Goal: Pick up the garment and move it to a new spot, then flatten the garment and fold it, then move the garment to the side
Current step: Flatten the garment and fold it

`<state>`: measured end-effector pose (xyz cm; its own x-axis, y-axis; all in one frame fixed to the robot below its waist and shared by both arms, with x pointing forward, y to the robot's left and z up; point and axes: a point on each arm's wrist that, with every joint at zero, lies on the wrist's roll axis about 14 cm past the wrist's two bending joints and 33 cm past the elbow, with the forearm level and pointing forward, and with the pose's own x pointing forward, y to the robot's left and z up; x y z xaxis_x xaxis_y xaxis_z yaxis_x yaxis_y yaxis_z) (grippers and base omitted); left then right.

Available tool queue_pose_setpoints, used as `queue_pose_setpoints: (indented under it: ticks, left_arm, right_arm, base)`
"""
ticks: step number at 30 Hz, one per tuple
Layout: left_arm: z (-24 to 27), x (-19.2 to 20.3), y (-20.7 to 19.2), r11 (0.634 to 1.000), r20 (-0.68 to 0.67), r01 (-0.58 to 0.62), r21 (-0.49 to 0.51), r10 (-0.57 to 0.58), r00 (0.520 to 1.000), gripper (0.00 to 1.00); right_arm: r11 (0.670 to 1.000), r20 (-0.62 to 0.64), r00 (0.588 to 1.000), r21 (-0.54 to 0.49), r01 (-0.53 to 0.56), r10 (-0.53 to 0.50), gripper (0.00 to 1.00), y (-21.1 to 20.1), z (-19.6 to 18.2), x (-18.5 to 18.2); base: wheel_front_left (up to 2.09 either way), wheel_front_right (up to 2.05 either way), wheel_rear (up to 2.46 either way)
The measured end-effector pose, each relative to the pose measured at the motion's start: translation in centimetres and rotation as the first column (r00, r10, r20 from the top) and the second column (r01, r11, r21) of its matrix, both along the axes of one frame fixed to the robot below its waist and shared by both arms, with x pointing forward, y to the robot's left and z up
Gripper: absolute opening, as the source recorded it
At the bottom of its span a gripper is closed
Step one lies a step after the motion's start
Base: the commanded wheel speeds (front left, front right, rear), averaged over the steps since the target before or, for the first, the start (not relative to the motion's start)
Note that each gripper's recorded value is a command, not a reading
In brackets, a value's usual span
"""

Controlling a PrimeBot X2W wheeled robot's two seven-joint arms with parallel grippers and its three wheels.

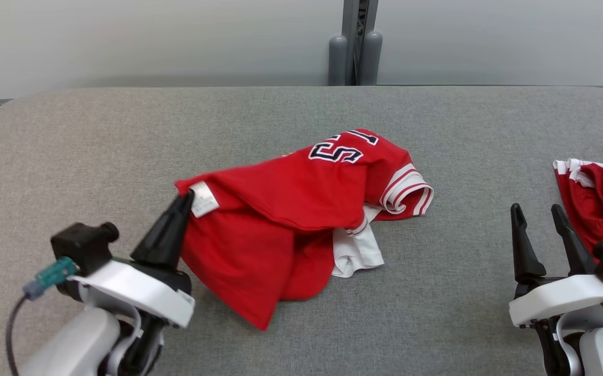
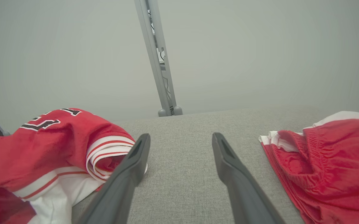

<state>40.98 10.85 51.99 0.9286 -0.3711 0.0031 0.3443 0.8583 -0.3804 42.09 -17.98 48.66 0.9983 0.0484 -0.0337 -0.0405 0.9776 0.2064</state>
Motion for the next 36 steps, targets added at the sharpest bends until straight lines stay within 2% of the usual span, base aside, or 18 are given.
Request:
queue_pose_setpoints:
  ticks: [11,20,24,30,36]
  left_arm:
    - [0.9,4.9,4.4,0.995,0.028,-0.089,0.042,0.088,0.996,0.0]
    - [-2.1,8.9,6.1,0.99,-0.099,-0.094,0.102,0.104,0.99,0.0]
    - [-4.4,9.7,6.7,0.985,-0.167,-0.096,0.143,0.119,0.979,0.0]
    - [-6.2,10.2,7.4,0.982,-0.21,-0.127,0.14,0.155,0.965,0.0]
    - [-6.5,10.1,7.7,0.979,-0.199,-0.146,0.144,0.173,0.965,0.0]
  right_arm:
    - [0.999,-0.034,0.998,0.007,-0.047,0.048,1.0,1.5,-1.1,0.1]
    - [0.998,-0.056,0.996,0.005,-0.069,0.069,1.0,2.1,-1.9,0.4]
    - [0.994,-0.071,0.992,0.01,-0.108,0.108,1.0,3.4,-2.4,0.4]
    - [0.982,-0.108,0.976,0.023,-0.187,0.188,1.0,6.0,-3.6,0.1]
    - [0.975,-0.109,0.969,0.026,-0.22,0.221,1.0,7.2,-3.7,0.3]
  base:
    - [0.0,0.0,0.0]
    - [0.0,0.0,0.0]
    - [0.0,0.0,0.0]
    - [0.0,0.0,0.0]
    - [0.0,0.0,0.0]
